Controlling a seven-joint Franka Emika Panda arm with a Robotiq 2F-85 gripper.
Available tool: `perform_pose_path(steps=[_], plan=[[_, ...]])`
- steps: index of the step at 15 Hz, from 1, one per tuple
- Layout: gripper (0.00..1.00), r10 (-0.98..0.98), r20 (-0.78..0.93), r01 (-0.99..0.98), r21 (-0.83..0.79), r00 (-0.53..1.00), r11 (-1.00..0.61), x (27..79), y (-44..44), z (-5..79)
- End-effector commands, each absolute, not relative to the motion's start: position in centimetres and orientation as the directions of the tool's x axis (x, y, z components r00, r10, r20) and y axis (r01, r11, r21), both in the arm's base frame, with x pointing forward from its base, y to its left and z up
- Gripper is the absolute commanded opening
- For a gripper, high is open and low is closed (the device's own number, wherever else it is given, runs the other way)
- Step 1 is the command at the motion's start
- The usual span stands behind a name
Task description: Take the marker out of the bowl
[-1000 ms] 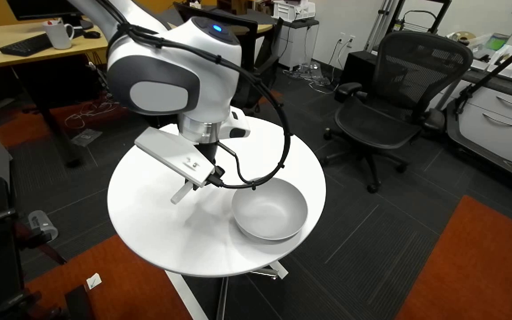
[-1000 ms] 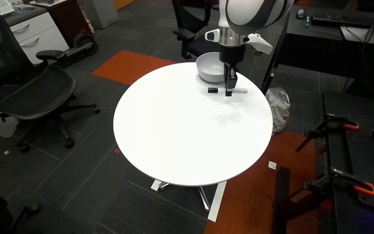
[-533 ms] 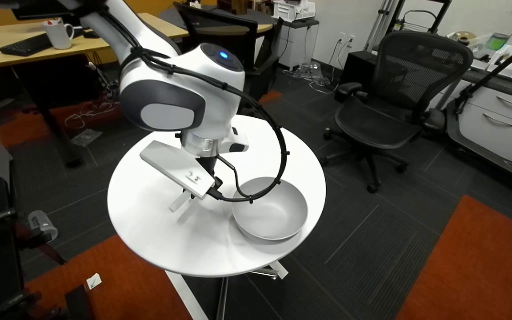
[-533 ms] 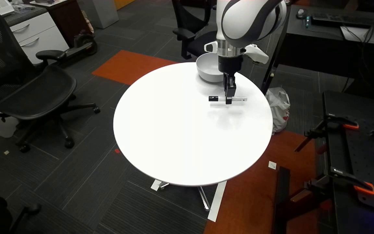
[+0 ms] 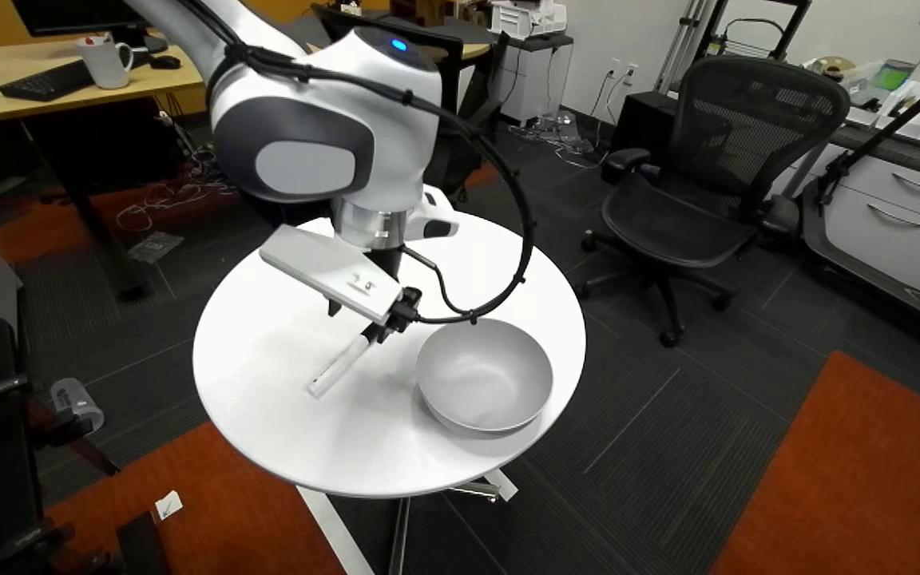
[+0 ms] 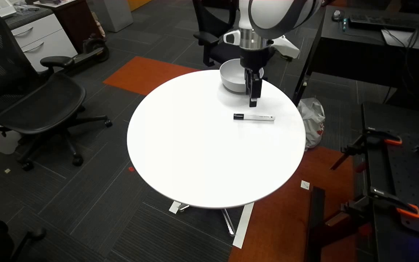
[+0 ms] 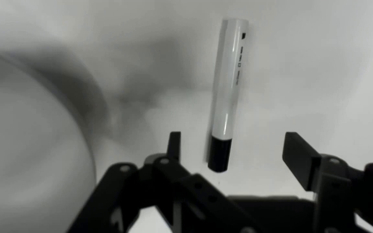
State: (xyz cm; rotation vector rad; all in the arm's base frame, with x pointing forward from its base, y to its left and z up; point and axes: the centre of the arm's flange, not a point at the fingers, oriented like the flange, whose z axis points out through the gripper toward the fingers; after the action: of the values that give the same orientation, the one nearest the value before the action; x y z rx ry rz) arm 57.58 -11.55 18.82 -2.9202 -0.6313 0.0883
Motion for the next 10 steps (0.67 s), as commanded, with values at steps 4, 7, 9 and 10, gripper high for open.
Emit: perform_pose_path(steps=[4,7,9,10], plan=[[1.00,0.432,0.056,0.434,-0.031,0.900,-0.900,57.1,-10.6,29.0],[1.00,0.443,0.094,0.446,-0.021,0.892,-0.895,57.2,-11.0,31.2],[1.00,0.447,0.101,0.452,-0.026,0.889,-0.892,58.5,-11.1,30.3],[1.00,0.447,0.106,0.451,-0.021,0.888,-0.892,58.4,-11.2,30.8]])
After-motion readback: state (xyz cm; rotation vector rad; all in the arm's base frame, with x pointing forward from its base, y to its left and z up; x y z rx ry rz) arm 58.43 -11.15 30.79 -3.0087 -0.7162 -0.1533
